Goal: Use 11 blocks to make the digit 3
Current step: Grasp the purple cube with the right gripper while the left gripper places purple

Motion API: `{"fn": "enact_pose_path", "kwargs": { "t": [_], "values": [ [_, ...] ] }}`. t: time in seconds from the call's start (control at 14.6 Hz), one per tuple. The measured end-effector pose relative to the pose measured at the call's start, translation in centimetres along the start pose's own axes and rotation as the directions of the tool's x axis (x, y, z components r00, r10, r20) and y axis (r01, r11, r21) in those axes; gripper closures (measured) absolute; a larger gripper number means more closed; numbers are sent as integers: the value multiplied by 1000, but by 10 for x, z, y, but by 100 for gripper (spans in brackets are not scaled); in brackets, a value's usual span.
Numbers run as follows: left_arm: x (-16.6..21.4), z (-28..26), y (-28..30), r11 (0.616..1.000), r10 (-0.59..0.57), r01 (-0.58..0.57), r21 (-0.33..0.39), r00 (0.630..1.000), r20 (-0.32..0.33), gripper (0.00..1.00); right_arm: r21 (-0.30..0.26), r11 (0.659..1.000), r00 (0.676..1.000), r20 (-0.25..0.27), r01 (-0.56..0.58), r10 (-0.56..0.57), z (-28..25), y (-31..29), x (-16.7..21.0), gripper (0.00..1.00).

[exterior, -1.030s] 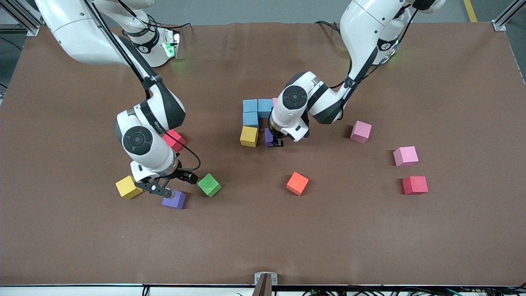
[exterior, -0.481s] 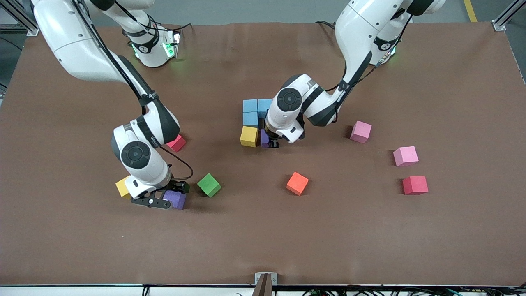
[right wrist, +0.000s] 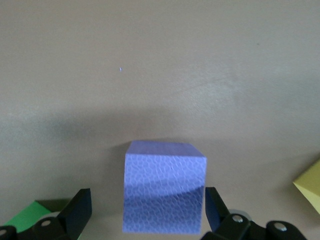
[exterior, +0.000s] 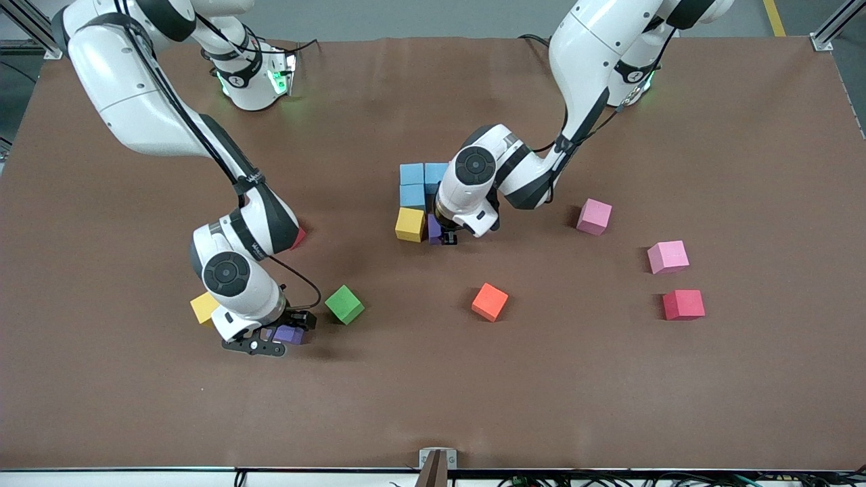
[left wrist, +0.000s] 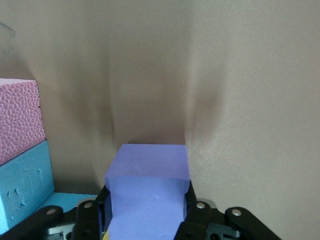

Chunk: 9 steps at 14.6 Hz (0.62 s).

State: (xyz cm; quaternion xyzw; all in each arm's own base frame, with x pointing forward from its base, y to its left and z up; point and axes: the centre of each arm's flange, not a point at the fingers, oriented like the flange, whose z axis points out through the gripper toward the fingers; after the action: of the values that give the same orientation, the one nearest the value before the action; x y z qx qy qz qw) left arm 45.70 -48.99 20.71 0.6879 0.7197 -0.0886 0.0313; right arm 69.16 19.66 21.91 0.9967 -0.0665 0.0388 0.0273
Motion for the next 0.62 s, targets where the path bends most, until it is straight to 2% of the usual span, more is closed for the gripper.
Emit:
{"fn": "enact_pose_path", "kwargs": {
  "t": [0.41, 0.55, 0.62],
  "values": [
    [-7, 3, -8, 1000, 16, -16, 4, 1000, -2, 44, -4, 1000, 1000, -12, -1, 1, 14, 12, 7, 0],
    [-7, 3, -8, 1000, 16, -16, 4, 1000, -2, 44, -7, 1000, 1000, -13, -4, 4, 17, 15, 9, 3],
    [-7, 3, -8, 1000, 16, -16, 4, 1000, -2, 44, -7, 1000, 1000, -13, -4, 4, 17, 15, 9, 10]
  ]
}}
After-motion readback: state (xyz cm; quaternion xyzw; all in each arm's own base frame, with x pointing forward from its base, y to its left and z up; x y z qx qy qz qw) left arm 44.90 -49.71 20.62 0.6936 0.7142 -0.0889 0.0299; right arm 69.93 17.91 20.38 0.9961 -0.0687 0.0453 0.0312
